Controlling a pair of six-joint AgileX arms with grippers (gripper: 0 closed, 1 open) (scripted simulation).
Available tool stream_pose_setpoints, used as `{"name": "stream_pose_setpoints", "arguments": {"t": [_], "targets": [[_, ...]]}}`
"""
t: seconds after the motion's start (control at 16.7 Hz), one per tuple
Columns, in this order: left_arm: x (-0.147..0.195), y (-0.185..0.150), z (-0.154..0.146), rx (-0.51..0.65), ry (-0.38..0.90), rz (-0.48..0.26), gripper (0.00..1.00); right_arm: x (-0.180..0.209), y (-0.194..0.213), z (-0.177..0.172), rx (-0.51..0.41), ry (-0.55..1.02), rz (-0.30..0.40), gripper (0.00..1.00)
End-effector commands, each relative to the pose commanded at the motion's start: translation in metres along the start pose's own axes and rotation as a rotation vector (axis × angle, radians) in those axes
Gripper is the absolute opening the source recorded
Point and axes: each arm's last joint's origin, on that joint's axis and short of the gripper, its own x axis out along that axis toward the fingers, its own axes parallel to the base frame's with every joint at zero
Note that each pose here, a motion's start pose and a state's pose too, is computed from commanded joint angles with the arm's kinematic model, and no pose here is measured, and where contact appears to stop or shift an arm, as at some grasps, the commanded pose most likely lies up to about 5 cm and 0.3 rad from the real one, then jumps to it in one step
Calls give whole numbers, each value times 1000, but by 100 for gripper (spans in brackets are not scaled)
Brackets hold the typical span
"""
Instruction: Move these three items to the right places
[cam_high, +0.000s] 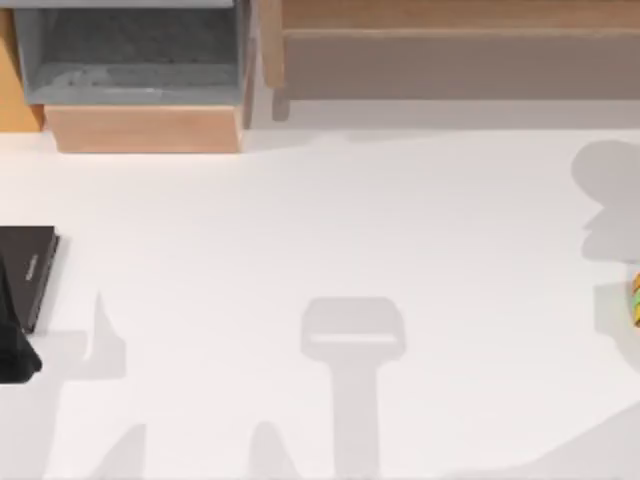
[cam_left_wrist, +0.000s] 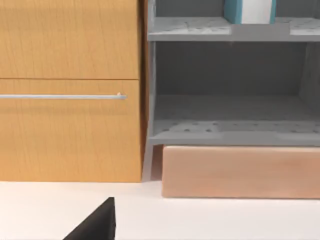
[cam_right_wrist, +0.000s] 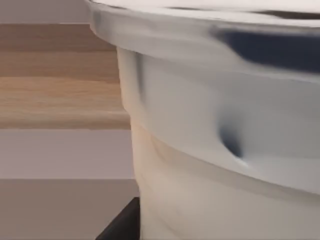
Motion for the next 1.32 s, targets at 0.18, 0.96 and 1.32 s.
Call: {"name": "stream_pose_setpoints", "arguments": {"t": [0.18, 0.96, 1.32], "targets": [[0, 0, 0, 0, 0, 0, 100, 0, 2, 0, 3, 4, 2, 0], [0, 0, 0, 0, 0, 0, 100, 0, 0, -30, 0, 0, 0, 8], [0, 0, 0, 0, 0, 0, 100, 0, 0, -30, 0, 0, 0, 53]]}}
